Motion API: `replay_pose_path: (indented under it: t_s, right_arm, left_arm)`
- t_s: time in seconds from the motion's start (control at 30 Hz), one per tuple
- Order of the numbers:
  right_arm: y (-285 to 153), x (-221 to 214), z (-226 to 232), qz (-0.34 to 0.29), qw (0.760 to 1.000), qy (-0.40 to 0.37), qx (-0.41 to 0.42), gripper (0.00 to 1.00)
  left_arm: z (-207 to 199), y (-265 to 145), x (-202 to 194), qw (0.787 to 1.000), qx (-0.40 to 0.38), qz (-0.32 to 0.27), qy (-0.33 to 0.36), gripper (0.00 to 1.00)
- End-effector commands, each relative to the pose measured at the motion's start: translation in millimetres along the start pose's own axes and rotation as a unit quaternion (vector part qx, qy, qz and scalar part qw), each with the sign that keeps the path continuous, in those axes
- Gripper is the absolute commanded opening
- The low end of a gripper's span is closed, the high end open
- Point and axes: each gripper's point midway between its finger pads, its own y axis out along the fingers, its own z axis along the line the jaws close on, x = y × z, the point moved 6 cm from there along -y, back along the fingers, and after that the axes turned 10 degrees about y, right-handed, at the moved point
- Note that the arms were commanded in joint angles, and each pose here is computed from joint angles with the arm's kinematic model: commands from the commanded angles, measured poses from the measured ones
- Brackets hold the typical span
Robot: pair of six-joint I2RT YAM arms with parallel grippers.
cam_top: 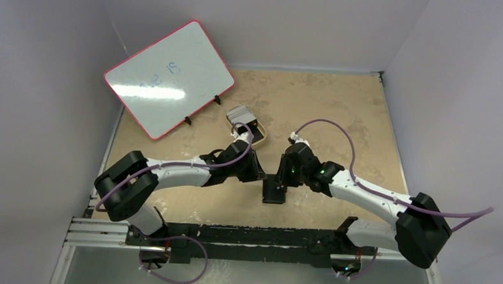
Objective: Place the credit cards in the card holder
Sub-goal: Close the card holder at the center of the board.
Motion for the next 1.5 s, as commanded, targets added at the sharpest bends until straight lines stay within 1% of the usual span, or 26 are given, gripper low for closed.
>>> replay_pose_path:
  t_s: [0.0,0.1,0.5,0.57,0.7,0.83,0.9,0.97,1.0,1.27,1.37,1.47]
  right_arm:
    - [0,10,4,-0.035,0.998,0.009,-0.047,0.29]
    - [0,9,0,-0.035,0.997,0.004,-0.068,0.29]
    - [9,1,-4,-0.016,0.994,-0.008,-0.106,0.27]
    - [9,1,-5,-0.017,0.994,-0.01,-0.111,0.25]
    - [9,0,-3,-0.016,0.994,-0.011,-0.108,0.15]
    - [9,-1,-4,-0.013,0.994,-0.011,-0.109,0.11]
    - [10,-2,-6,-0.009,0.993,-0.012,-0.115,0.13]
    - [10,-3,-6,-0.007,0.993,-0.013,-0.12,0.21]
    - [11,-3,-5,-0.006,0.992,-0.014,-0.122,0.23]
    - [12,-6,-2,-0.009,0.989,-0.023,-0.148,0.28]
    - [13,-7,-2,-0.012,0.988,-0.025,-0.151,0.29]
    - [13,-7,-4,-0.014,0.986,-0.027,-0.164,0.27]
  left_arm:
    - [2,-11,6,0.999,0.023,-0.024,0.005,0.19]
    - [6,-8,2,0.999,0.028,-0.017,0.007,0.19]
    - [12,0,-7,1.0,0.025,0.003,0.005,0.19]
    - [13,1,-8,1.0,0.026,0.005,0.006,0.19]
    - [14,1,-10,1.0,0.026,0.005,0.007,0.19]
    - [15,1,-10,1.0,0.028,0.006,0.006,0.19]
    - [15,1,-10,1.0,0.027,0.006,0.006,0.19]
    - [16,1,-11,1.0,0.027,0.007,0.007,0.19]
    - [15,1,-10,1.0,0.027,0.006,0.007,0.19]
    - [16,1,-11,1.0,0.029,0.006,0.007,0.19]
    - [16,1,-11,1.0,0.028,0.006,0.007,0.19]
    - [16,1,-11,1.0,0.027,0.006,0.006,0.19]
